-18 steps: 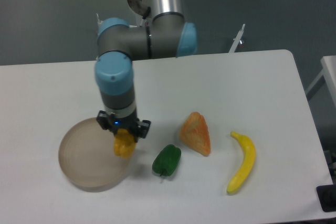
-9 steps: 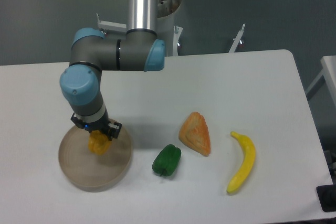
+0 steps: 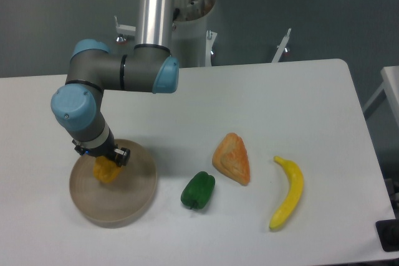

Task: Place the yellow pepper on the plate
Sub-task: 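Lower the yellow pepper onto the plate and open the gripper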

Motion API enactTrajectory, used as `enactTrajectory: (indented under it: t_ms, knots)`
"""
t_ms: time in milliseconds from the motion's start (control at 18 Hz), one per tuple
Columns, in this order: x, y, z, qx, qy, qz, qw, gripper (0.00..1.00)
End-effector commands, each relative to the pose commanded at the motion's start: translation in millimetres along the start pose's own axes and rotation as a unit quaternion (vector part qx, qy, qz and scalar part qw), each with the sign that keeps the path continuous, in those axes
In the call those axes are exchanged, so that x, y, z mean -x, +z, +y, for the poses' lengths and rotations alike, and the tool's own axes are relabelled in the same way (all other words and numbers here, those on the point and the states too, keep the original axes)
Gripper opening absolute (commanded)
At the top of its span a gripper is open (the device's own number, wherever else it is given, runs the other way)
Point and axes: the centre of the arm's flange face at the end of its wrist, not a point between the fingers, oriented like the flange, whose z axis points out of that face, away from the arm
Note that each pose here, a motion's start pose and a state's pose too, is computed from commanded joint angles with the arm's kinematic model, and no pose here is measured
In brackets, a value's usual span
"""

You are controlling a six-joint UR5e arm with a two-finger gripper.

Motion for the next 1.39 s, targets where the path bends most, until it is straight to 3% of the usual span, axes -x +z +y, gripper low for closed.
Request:
enactTrajectory:
  t_ms: [722,833,889,1000,1278,1389]
  knots:
    - [1.0,5.8,-3.6,0.002,0.000,0.000,1.0000,0.47]
    - [1.1,2.8,-3.7,-0.001,0.001,-0.001,1.0000,0.59]
    - [1.2,2.1,-4.0,-0.001,0.001,-0.001,1.0000,0.77]
    - [3.7,-0.3,-3.6,0.001,0.001,-0.013,0.9999,0.97]
    - [8.3,-22.4,-3.5,-0.015,0.002,-0.021,0.9997,1.00]
    - [32.6,-46.8,3.4,-0.031,-0.010,-0.026,0.9991,1.00]
